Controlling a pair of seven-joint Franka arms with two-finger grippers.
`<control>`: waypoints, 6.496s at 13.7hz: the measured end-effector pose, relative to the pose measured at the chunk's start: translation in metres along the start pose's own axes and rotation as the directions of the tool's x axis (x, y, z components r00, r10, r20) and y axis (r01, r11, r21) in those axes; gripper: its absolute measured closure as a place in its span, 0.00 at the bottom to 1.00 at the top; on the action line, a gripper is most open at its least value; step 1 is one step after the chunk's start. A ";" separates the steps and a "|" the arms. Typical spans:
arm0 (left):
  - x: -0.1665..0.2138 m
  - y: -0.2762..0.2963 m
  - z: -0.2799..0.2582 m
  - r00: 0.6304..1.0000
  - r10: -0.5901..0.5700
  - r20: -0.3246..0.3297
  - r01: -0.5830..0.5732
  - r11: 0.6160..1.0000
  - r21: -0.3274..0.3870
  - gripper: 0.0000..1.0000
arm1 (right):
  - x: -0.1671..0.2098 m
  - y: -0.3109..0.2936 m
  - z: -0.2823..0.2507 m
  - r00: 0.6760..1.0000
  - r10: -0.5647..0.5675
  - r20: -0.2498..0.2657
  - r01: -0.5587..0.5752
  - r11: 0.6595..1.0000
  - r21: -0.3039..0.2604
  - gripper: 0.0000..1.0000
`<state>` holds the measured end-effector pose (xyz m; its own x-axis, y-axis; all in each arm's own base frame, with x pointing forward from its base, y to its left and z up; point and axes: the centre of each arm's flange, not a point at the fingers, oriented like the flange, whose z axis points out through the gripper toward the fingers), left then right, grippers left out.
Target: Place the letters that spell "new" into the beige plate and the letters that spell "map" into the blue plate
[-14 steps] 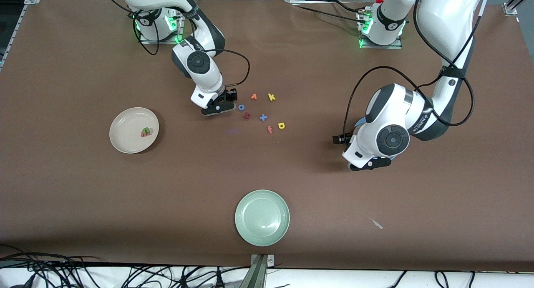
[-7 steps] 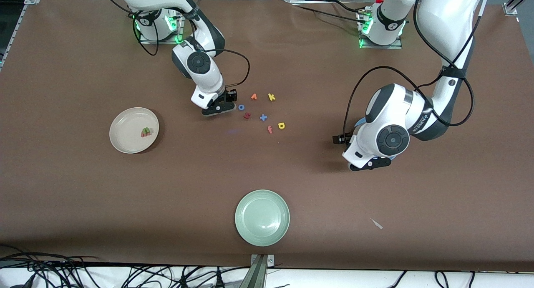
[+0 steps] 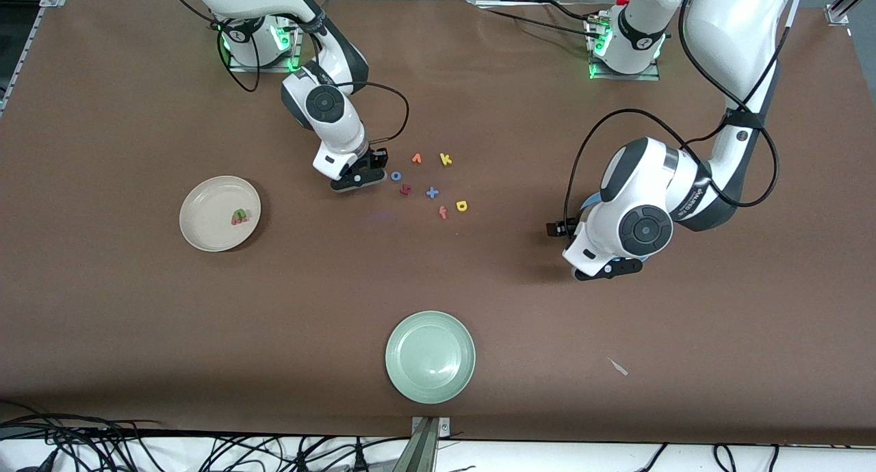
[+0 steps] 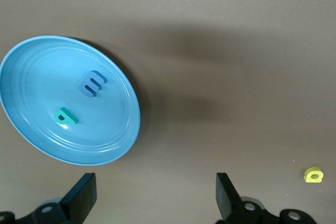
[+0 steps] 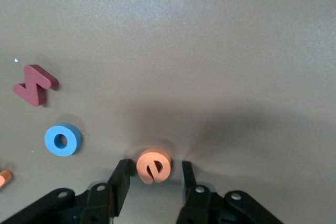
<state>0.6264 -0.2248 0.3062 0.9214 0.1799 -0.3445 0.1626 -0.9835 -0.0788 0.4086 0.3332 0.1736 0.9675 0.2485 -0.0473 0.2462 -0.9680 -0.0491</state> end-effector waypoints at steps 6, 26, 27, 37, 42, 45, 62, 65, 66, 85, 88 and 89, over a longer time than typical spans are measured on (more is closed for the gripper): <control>-0.009 0.024 0.001 0.999 0.039 -0.027 -0.039 0.999 -0.006 0.00 | 0.000 0.001 0.000 1.000 0.000 -0.002 0.000 1.000 0.000 0.61; -0.100 0.200 0.149 0.973 0.173 -0.150 -0.195 0.969 -0.149 0.20 | 0.057 0.045 -0.060 0.998 -0.040 0.056 0.044 0.996 -0.082 0.71; -0.099 0.201 0.155 0.970 0.183 -0.163 -0.206 0.969 -0.138 0.20 | 0.062 0.062 -0.069 0.996 -0.064 0.061 0.070 0.993 -0.093 0.71; -0.101 0.204 0.163 0.972 0.157 -0.177 -0.179 0.977 -0.115 0.71 | 0.072 0.229 -0.096 0.985 -0.086 0.152 0.109 0.983 -0.146 0.71; -0.101 0.202 0.162 0.975 0.152 -0.162 -0.170 0.980 -0.101 0.72 | 0.076 0.296 -0.084 0.983 -0.055 0.174 0.079 0.987 -0.137 0.71; -0.084 0.175 0.143 0.986 0.114 -0.124 -0.123 0.990 -0.068 0.72 | 0.080 0.319 -0.075 0.982 -0.043 0.186 0.069 0.989 -0.134 0.56; 0.025 -0.053 0.094 0.987 0.164 -0.005 -0.161 0.976 0.144 0.72 | 0.128 0.254 -0.240 0.931 -0.015 0.365 0.057 0.993 -0.105 0.00; 0.026 -0.062 0.113 0.987 0.155 0.031 -0.158 0.976 0.147 0.70 | 0.127 0.249 -0.274 0.938 -0.017 0.347 0.057 0.993 -0.105 0.00; 0.026 -0.063 0.114 0.987 0.154 0.034 -0.157 0.977 0.147 0.69 | 0.124 0.247 -0.287 0.944 -0.022 0.330 0.059 0.993 -0.103 0.00; 0.031 -0.038 -0.058 0.960 0.157 -0.232 -0.147 0.987 0.062 0.00 | 0.040 0.298 -0.420 0.992 0.062 0.110 -0.052 0.995 -0.088 0.00; 0.024 -0.054 -0.104 0.947 0.153 -0.282 -0.143 0.988 0.055 0.00 | 0.039 0.302 -0.421 0.992 0.068 0.109 -0.059 0.994 -0.088 0.00; 0.018 -0.057 -0.120 0.940 0.155 -0.304 -0.145 0.988 0.056 0.00 | 0.039 0.302 -0.421 0.992 0.070 0.109 -0.060 0.994 -0.088 0.00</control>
<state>0.6760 -0.1672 0.4167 0.9986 0.0115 -0.0520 0.0074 -0.9968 -0.0798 0.5452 0.0351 0.5767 0.9703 0.1826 -0.1587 0.1914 -0.9806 0.0415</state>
